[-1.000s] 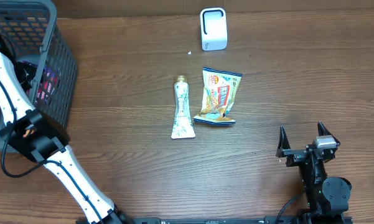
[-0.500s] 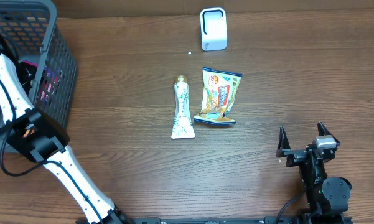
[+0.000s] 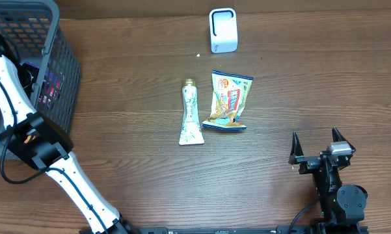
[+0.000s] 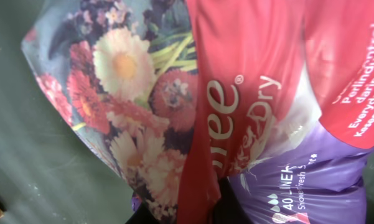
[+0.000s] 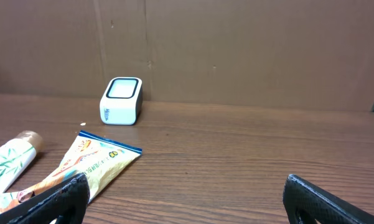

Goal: Scan the item barcode
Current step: 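Grasp the red Carefree liner pack with the left gripper, then lift the red pack out and place it right of the yellow bag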

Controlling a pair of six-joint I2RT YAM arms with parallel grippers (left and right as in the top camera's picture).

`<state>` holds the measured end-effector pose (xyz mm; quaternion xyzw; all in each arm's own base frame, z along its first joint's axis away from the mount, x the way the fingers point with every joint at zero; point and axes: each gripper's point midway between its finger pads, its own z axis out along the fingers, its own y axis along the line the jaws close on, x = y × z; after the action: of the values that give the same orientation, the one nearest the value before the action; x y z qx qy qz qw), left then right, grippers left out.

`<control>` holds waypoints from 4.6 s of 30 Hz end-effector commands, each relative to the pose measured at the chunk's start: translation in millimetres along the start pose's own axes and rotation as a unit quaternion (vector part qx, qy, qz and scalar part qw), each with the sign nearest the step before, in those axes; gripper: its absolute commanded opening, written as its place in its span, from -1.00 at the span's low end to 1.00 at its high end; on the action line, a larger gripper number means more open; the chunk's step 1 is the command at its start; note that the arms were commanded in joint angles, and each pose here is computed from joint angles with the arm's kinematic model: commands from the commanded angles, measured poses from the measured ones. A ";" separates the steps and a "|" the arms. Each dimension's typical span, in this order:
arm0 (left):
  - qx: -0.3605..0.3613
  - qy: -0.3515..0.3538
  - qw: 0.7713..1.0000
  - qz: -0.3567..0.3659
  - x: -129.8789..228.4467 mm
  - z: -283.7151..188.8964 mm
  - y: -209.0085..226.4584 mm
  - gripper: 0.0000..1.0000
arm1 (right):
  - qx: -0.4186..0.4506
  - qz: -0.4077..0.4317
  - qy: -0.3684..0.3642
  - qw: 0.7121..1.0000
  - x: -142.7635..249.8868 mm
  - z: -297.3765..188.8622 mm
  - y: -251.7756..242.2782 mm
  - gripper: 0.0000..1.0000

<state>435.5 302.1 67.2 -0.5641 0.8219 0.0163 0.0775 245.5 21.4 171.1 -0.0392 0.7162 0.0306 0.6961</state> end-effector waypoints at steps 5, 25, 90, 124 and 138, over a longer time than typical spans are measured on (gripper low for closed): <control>0.001 -0.022 1.000 0.015 -4.4 -37.0 6.3 -0.92 | -0.001 0.001 -0.003 1.000 1.4 0.1 0.7 1.00; 0.119 -0.207 0.971 0.012 -0.5 -258.4 16.4 -0.09 | -0.001 0.001 -0.003 1.000 1.4 0.1 0.7 1.00; 0.011 0.080 0.996 0.032 19.3 53.4 17.4 -0.92 | -0.001 0.001 -0.003 1.000 1.4 0.1 0.7 1.00; 0.381 -0.243 0.861 0.232 107.6 -413.3 -45.0 -0.92 | -0.001 0.001 -0.003 1.000 1.4 0.1 0.7 1.00; 0.391 0.007 0.782 0.486 356.4 -365.2 -139.7 -0.92 | -0.001 0.001 -0.003 1.000 1.4 0.1 0.7 1.00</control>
<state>393.7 -69.2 414.6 -0.0721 0.9084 -0.2548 0.3234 245.5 21.4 171.0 -0.0392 0.7164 0.0306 0.6959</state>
